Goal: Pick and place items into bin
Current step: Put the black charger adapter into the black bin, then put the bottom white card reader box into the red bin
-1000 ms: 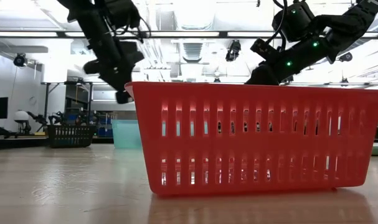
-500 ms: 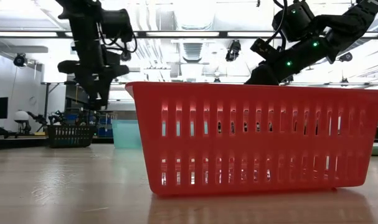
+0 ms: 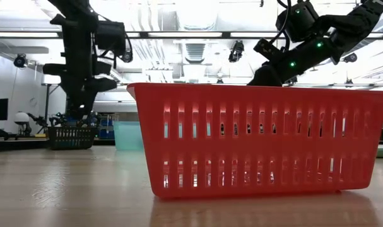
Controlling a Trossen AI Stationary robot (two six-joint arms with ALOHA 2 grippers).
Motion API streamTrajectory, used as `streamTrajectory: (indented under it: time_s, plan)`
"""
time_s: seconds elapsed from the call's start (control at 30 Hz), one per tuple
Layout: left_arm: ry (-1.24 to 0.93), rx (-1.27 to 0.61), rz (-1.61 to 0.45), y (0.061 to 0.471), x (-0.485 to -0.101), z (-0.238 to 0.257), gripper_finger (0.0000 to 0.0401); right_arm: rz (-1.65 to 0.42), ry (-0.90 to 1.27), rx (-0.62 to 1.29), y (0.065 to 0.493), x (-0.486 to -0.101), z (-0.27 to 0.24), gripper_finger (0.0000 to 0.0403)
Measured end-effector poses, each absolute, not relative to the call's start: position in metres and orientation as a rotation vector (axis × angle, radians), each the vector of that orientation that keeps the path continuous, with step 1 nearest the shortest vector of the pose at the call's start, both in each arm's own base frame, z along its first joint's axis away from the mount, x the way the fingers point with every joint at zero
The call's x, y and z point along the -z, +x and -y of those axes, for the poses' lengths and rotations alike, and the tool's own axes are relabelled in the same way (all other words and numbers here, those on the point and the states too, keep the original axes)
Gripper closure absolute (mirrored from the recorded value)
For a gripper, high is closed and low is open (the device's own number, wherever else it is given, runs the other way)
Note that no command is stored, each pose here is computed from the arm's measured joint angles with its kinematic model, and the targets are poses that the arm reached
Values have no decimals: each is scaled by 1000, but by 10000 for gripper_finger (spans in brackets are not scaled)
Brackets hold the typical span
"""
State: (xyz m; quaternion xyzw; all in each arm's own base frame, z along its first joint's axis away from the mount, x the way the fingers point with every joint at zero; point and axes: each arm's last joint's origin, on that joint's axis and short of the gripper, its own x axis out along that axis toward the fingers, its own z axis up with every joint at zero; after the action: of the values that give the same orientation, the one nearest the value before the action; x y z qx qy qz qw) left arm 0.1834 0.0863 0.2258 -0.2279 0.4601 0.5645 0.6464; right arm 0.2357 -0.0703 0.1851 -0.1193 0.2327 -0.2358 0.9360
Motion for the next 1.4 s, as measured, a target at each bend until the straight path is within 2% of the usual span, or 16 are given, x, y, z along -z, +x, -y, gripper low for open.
streamTrajectory:
  time_s: [0.47,0.73,1.03,1.4]
  plan:
    - [-529,-1304,-1061,179,-211,-85,279,-466,-241,483,236,-186,70,159]
    - [-524,-1307,-1075,177,-208,-84,203,-466,-244,483,236,-186,70,159]
    - [-515,-1305,-1059,178,-209,-85,191,-466,-243,483,236,-186,70,158]
    - [-331,-1060,-883,209,-220,-95,189,-464,-241,484,236,-186,70,158]
